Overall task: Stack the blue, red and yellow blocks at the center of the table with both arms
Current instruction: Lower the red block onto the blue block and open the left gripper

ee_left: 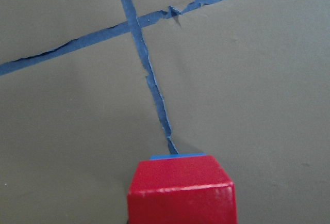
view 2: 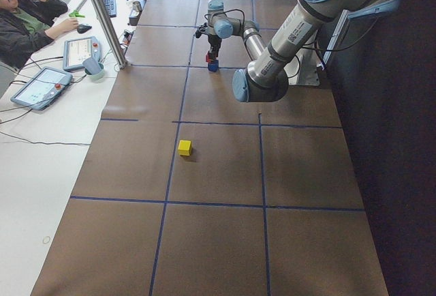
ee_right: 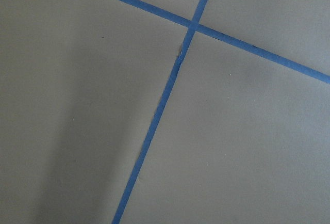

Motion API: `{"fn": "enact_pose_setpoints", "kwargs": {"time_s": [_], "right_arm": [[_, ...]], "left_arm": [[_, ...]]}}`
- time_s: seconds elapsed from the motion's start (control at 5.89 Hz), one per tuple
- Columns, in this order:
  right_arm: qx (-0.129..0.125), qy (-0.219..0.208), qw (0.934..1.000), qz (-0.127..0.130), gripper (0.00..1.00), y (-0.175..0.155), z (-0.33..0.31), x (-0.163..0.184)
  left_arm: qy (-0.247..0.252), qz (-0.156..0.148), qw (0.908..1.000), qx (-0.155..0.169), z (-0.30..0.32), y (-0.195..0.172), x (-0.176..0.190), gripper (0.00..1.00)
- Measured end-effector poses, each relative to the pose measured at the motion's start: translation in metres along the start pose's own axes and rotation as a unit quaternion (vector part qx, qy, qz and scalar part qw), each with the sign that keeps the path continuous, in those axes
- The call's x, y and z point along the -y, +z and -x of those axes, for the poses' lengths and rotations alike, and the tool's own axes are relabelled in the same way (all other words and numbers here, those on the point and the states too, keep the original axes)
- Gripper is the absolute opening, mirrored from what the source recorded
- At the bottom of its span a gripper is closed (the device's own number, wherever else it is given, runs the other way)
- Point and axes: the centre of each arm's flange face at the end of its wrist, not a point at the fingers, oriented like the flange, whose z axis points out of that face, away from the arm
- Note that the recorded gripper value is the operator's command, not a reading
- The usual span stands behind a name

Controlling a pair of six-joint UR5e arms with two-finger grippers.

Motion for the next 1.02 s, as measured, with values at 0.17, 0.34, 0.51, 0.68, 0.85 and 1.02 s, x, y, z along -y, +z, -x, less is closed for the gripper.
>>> {"fn": "enact_pose_setpoints", "kwargs": {"time_s": [0.17, 0.34, 0.51, 0.68, 0.85, 1.02], "right_arm": [[0.0, 0.0, 1.0, 0.0, 1.0, 0.0, 0.0, 0.0], [0.0, 0.0, 1.0, 0.0, 1.0, 0.0, 0.0, 0.0], [0.0, 0.0, 1.0, 0.0, 1.0, 0.0, 0.0, 0.0], [0.0, 0.0, 1.0, 0.0, 1.0, 0.0, 0.0, 0.0], [0.0, 0.0, 1.0, 0.0, 1.0, 0.0, 0.0, 0.0], [0.0, -0.001, 1.0, -0.001, 1.0, 0.0, 0.0, 0.001]], "left_arm": [[0.001, 0.001, 1.0, -0.002, -0.001, -0.001, 0.0, 0.35], [0.001, 0.009, 0.9999, -0.007, -0.001, -0.001, -0.002, 0.35], [0.0, 0.021, 0.9997, -0.014, -0.002, -0.001, -0.005, 0.35], [0.0, 0.026, 0.9995, -0.016, -0.001, -0.001, -0.005, 0.51], [-0.002, 0.026, 0.9995, -0.016, 0.003, -0.001, -0.003, 0.6], [-0.006, 0.022, 0.9996, -0.015, 0.009, -0.004, 0.002, 0.76]]}}
